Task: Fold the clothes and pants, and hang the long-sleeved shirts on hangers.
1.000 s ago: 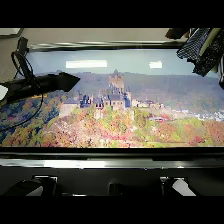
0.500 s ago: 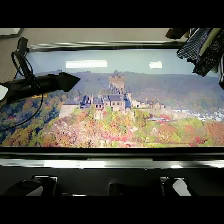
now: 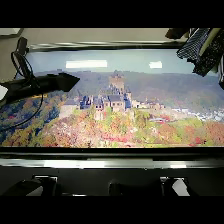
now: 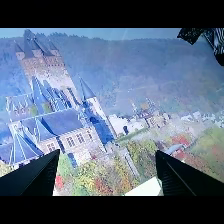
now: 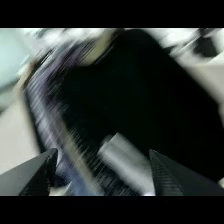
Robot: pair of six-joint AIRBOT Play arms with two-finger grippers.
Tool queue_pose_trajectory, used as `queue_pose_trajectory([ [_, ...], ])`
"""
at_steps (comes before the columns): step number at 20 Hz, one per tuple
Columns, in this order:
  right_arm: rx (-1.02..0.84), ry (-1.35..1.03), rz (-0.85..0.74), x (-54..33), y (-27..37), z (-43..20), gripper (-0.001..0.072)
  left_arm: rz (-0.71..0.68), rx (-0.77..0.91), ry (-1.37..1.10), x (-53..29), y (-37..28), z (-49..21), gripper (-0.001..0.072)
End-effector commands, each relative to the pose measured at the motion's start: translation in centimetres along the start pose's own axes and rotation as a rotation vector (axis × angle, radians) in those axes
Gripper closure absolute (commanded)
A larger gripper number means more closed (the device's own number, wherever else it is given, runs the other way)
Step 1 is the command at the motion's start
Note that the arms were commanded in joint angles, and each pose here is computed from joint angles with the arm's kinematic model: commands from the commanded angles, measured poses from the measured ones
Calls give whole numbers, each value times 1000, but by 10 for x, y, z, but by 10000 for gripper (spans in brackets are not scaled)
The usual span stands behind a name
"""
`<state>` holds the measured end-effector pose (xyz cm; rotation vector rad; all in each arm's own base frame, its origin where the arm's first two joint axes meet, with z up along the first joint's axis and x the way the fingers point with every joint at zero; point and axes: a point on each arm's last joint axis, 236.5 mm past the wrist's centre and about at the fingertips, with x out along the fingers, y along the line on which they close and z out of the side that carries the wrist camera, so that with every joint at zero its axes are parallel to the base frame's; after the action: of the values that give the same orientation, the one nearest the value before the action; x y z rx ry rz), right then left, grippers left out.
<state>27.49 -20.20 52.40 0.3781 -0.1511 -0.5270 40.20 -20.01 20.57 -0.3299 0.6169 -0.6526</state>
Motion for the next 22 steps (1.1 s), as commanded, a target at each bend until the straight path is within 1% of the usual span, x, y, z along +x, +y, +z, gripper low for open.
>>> queue_pose_trajectory([
  [1, -149, 412, 398, 18, 86, -120, 117, 37, 13, 39, -7, 10, -8, 32],
  [2, -225, 560, 383, 21, 84, -167, 117, 72, 1, 64, -13, 21, -13, 32],
  [4, -363, 748, 341, 19, 83, -244, 117, 138, 8, 109, -30, 41, -21, 32],
  [6, -518, 920, 367, -4, 93, -319, 116, 220, 28, 151, -52, 64, -29, 32],
  [8, -655, 1083, 433, -44, 102, -388, 114, 307, 40, 195, -75, 88, -39, 33],
  [9, -690, 1145, 472, -63, 107, -417, 115, 354, 41, 218, -86, 100, -47, 33],
  [11, -701, 1221, 521, -96, 117, -465, 116, 425, 33, 260, -102, 120, -67, 37],
  [12, -698, 1250, 530, -108, 120, -483, 118, 434, 24, 275, -104, 125, -77, 93],
  [13, -695, 1274, 537, -119, 121, -499, 175, 435, 11, 292, -104, 127, -87, 256],
  [14, -698, 1299, 542, -129, 121, -513, 341, 434, 0, 310, -102, 129, -97, 482],
  [15, -704, 1322, 545, -138, 119, -524, 534, 431, -8, 323, -100, 131, -103, 687],
  [16, -718, 1339, 550, -144, 116, -531, 625, 433, -12, 327, -99, 133, -107, 685],
  [17, -726, 1353, 551, -149, 114, -536, 643, 443, -8, 326, -99, 136, -108, 685],
  [19, -727, 1371, 548, -152, 111, -537, 643, 470, 7, 339, -102, 142, -110, 684],
  [22, -738, 1396, 539, -156, 106, -538, 643, 472, 6, 344, -102, 144, -111, 684],
])
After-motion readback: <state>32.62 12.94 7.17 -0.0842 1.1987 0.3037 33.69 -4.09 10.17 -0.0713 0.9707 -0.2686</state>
